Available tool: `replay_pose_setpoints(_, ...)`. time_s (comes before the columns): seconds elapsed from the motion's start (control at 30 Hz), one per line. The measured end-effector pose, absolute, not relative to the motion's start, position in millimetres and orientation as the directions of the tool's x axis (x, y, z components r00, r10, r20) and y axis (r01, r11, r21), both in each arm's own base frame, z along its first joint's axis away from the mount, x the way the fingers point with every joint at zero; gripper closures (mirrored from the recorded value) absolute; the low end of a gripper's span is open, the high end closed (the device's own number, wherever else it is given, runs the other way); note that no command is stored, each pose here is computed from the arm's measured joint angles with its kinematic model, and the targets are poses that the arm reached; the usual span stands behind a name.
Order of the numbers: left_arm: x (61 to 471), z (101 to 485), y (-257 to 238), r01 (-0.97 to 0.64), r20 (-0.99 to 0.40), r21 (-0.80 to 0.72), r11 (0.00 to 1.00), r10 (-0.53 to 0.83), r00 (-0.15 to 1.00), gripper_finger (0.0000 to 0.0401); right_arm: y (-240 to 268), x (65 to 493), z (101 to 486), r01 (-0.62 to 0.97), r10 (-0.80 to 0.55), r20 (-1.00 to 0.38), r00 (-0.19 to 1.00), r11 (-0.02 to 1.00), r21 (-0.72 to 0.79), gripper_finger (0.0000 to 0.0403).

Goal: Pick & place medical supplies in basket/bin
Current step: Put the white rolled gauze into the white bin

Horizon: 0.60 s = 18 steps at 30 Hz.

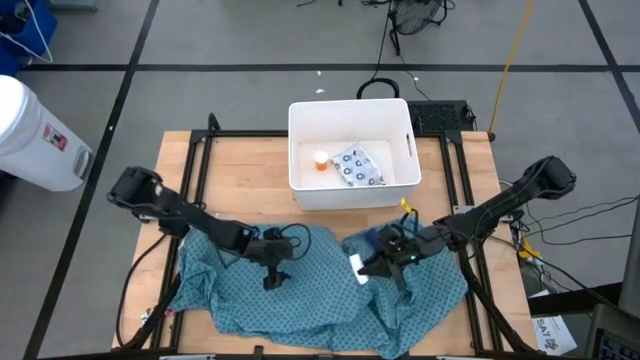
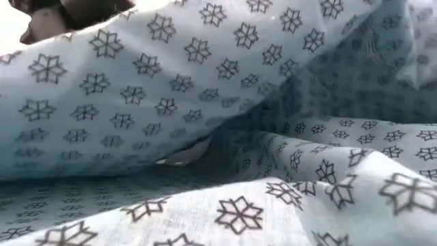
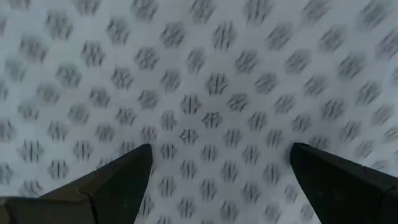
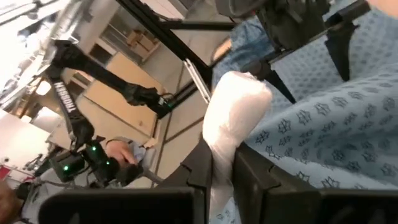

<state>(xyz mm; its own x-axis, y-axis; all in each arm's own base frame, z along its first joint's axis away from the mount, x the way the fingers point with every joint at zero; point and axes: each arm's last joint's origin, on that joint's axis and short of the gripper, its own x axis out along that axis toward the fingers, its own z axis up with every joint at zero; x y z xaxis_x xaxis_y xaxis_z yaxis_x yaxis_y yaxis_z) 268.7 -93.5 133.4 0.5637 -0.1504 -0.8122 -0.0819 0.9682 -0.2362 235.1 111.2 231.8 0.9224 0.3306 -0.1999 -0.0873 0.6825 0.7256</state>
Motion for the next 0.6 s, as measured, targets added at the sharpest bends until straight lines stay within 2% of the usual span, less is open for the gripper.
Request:
replay_pose_setpoints(0.23, 277, 105, -91, -0.154, -0.855, -0.24, 0.959, -0.133, 0.501, 0.0016, 110, 232, 227, 0.006, 0.242, -0.267, 0.933, 0.73, 0.683, 0.037)
replay_pose_setpoints(0.37, 278, 95, -95, -0.175, -0.863, -0.229, 0.958, -0.116, 0.491, 0.0016, 113, 226, 230, -0.01, 0.262, -0.266, 0.928, 0.731, 0.682, 0.0369)
replay_pose_setpoints(0.5, 270, 88, -101, -0.182, -0.846, -0.227, 0.957, -0.101, 0.524, 0.0025, 117, 220, 232, 0.019, 0.221, -0.272, 0.937, 0.744, 0.668, 0.0369)
replay_pose_setpoints(0.6, 263, 84, -101, -0.212, -0.814, -0.265, 0.941, -0.1, 0.573, 0.0039, 119, 215, 228, 0.063, 0.222, -0.324, 0.92, 0.731, 0.679, 0.0369)
